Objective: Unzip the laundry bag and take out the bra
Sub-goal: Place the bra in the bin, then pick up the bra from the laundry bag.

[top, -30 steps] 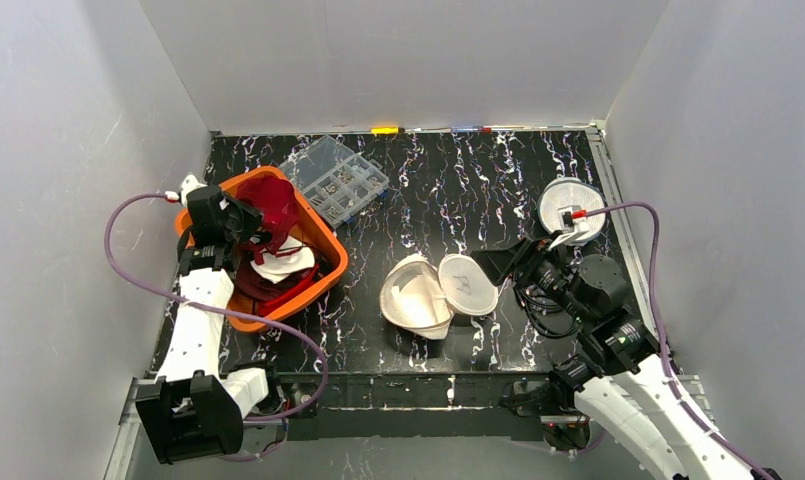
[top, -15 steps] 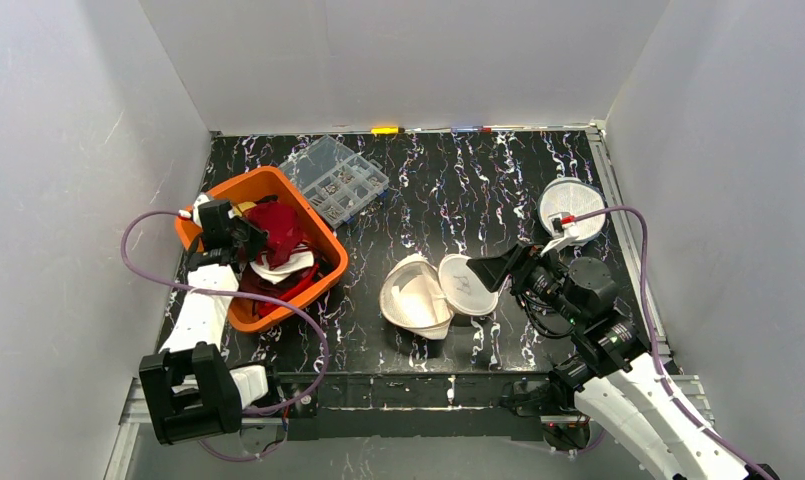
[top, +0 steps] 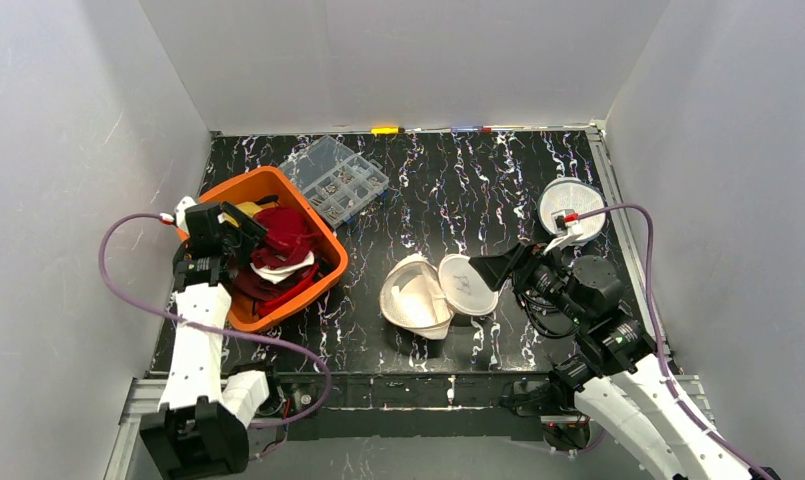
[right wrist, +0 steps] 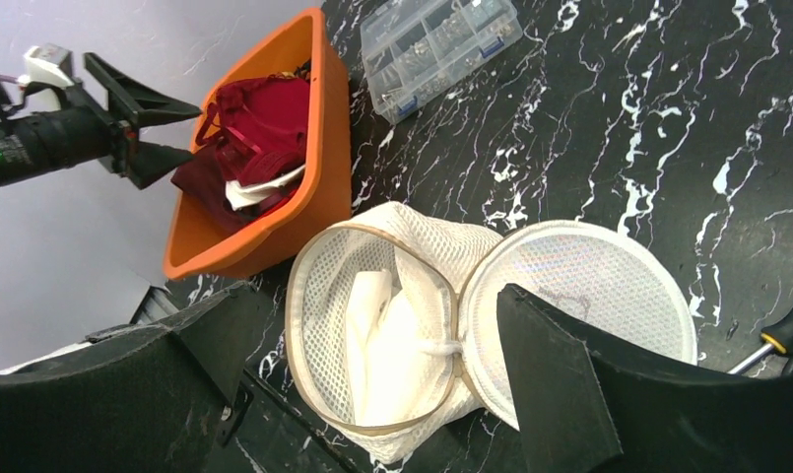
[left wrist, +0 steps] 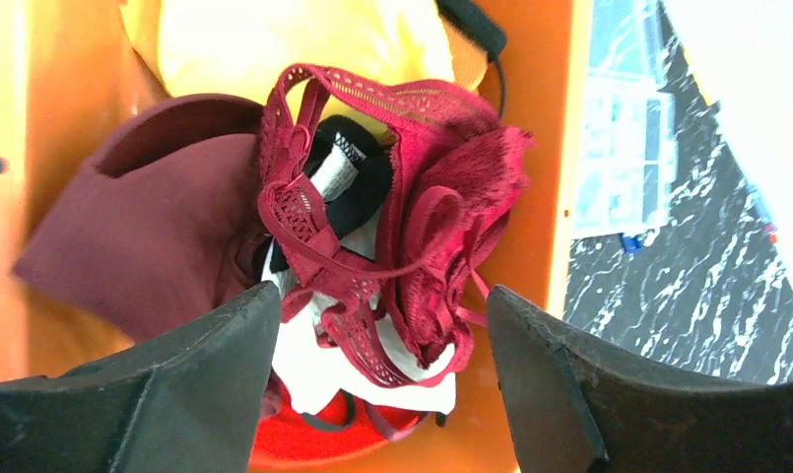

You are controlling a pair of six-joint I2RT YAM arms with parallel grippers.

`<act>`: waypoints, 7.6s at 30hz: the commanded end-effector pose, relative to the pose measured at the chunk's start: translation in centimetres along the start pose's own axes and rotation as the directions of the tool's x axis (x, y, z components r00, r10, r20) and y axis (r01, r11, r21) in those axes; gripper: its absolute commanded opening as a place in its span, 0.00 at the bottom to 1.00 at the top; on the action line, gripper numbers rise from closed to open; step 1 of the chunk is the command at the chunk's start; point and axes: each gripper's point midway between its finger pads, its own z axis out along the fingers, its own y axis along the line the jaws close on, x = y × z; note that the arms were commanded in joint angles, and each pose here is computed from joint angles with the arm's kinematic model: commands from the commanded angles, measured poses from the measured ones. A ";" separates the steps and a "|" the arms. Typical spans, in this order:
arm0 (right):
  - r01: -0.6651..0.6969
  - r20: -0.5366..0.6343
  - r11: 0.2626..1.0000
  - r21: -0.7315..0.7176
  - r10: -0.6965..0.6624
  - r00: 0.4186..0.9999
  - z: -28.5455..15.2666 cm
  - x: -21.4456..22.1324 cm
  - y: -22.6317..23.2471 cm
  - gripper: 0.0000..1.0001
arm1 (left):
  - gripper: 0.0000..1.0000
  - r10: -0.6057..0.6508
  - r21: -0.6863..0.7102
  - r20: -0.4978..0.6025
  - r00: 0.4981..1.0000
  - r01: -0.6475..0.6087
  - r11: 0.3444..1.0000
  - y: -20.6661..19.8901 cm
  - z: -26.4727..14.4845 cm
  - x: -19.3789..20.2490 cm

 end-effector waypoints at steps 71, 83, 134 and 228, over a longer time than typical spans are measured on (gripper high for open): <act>0.408 -0.482 0.910 -0.079 -0.393 0.783 4.9 17.8 3.5 0.64 | 0.39 0.663 0.503 -0.299 0.686 -0.477 0.721 -8.6 -11.0 27.7; 0.376 -0.322 0.926 0.034 -0.346 0.882 4.7 13.1 3.8 0.68 | 0.00 0.716 0.501 -0.298 0.631 -0.536 0.680 -7.2 -11.3 27.5; 0.482 -0.430 0.869 0.117 -0.393 0.813 11.6 19.8 1.1 0.31 | 0.00 0.788 0.391 -0.371 0.492 -0.687 0.613 -1.2 -10.4 27.3; 0.389 -0.423 0.921 0.027 -0.342 0.839 3.3 17.6 -0.4 0.61 | 0.00 0.792 0.459 -0.387 0.473 -0.646 0.610 -4.1 -9.5 31.3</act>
